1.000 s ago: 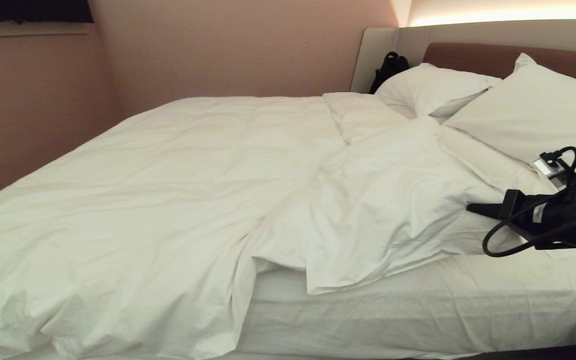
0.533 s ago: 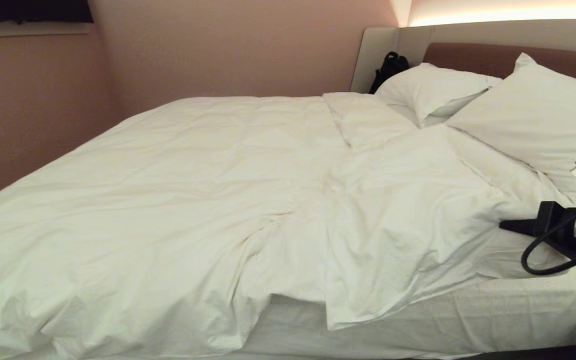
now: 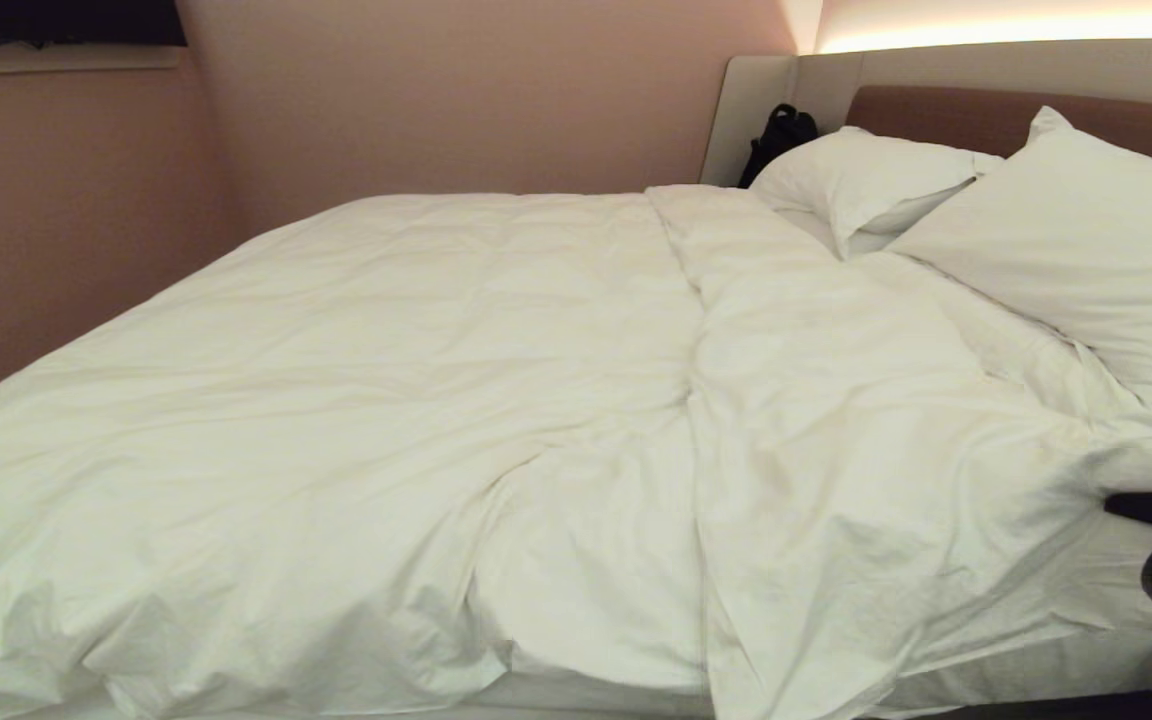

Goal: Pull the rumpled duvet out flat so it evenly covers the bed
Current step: Flatten the corners of the folded blanket

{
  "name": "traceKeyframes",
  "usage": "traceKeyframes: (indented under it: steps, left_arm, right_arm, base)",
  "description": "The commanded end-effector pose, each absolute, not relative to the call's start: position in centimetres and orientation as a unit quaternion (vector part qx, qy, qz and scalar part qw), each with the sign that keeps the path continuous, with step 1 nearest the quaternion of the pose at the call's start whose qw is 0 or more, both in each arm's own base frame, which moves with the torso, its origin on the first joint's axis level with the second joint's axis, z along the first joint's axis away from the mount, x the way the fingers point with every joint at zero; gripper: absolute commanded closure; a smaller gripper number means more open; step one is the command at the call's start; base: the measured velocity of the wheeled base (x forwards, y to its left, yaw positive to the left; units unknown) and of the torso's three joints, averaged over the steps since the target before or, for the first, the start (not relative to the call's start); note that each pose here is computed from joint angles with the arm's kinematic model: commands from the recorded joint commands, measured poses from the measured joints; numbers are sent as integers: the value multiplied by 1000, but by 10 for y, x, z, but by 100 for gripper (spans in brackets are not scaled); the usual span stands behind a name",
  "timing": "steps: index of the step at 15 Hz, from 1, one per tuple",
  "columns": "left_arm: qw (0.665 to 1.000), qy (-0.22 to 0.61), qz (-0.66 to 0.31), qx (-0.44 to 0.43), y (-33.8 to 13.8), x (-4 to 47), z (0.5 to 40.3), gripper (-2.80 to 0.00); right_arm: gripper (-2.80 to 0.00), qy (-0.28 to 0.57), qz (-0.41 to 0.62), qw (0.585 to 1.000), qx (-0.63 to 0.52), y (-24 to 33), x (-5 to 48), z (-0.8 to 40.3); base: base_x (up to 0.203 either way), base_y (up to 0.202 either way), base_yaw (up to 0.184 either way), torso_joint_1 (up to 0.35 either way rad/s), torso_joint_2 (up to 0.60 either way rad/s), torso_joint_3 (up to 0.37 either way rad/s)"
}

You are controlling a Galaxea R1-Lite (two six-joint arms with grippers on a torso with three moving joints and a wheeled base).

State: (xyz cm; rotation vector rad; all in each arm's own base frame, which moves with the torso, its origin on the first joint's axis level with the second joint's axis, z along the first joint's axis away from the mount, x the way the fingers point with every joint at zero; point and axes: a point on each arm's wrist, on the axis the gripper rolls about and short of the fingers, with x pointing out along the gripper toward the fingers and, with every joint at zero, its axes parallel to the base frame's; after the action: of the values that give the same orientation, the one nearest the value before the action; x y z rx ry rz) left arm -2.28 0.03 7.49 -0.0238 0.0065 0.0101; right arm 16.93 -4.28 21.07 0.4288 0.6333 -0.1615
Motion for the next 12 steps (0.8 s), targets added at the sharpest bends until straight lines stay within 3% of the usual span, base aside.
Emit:
traceKeyframes:
  steps: [1,4,12]
  left_arm:
    - [1000,3,5,-12,0,-23,75,0]
    - [1000,3,5,-12,0,-23,75,0]
    - [1000,3,5,-12,0,-23,75,0]
  right_arm:
    - [0,311,-142,919,197,-57,163,209]
    - [0,303,-203,909,203,-86,156,207]
    - [0,304,-243,896,213,-112,147,202]
  base:
    - [0,0,0,0,0,0]
    - [0,0,0,0,0,0]
    - [0,0,0,0,0,0]
